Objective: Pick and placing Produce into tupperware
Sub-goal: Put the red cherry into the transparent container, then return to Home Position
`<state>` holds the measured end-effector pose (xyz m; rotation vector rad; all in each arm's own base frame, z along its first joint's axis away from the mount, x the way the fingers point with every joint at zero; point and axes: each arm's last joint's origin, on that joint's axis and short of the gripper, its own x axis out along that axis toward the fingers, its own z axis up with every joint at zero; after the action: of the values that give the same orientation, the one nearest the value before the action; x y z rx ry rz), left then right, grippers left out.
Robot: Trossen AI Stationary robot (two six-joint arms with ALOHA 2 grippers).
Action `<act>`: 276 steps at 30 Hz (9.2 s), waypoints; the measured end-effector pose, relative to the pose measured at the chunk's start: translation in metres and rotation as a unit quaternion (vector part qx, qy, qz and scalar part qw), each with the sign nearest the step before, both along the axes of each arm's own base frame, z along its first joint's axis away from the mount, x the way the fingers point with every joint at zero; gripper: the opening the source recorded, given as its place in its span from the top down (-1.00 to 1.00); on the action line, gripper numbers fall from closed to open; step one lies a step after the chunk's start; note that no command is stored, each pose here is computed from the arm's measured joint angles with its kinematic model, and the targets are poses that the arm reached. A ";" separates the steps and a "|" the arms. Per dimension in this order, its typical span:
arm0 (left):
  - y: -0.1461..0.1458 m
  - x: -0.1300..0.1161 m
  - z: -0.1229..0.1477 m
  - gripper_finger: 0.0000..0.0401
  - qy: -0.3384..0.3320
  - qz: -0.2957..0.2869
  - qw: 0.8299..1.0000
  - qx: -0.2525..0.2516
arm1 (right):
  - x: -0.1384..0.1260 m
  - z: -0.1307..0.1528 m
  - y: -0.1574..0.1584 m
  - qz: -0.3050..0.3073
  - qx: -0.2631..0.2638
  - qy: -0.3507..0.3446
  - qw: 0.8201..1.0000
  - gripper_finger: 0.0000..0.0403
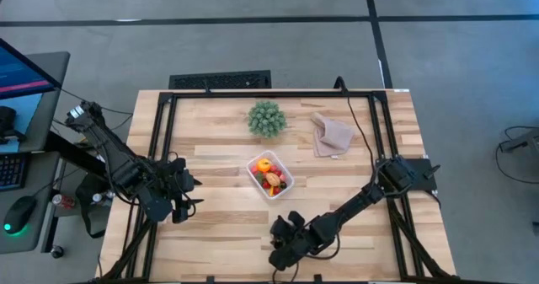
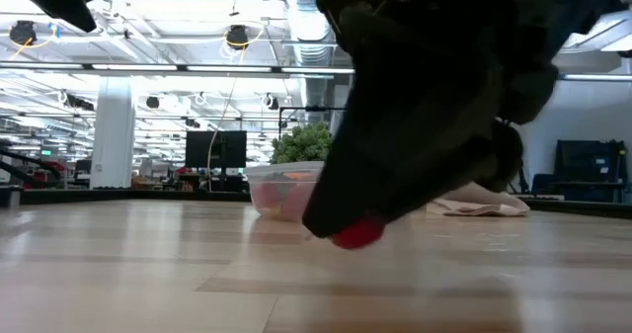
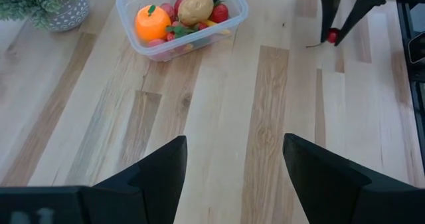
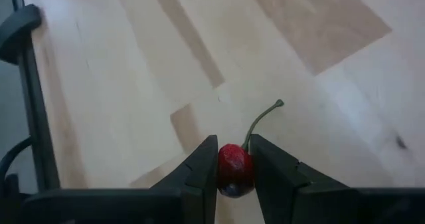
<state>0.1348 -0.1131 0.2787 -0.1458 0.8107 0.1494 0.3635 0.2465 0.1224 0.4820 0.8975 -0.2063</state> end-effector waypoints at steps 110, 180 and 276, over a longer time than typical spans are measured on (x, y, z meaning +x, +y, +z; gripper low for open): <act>0.007 0.003 0.005 -0.20 -0.095 0.083 0.988 0.090 | -0.024 0.030 -0.212 -0.162 0.000 -0.256 0.953 0.63; -0.014 0.030 0.038 -0.20 -0.205 -0.174 0.932 0.243 | -0.057 0.171 -0.217 0.007 0.070 -0.472 0.879 -0.21; 0.111 -0.058 -0.054 -0.20 -0.640 0.012 0.742 0.200 | -0.237 0.166 -0.253 0.064 -0.247 -0.546 0.798 -0.21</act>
<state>0.0768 -0.0017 0.2244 0.1606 -0.6278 0.1997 0.1264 -0.0062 0.2886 -0.0084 -0.2843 -0.0059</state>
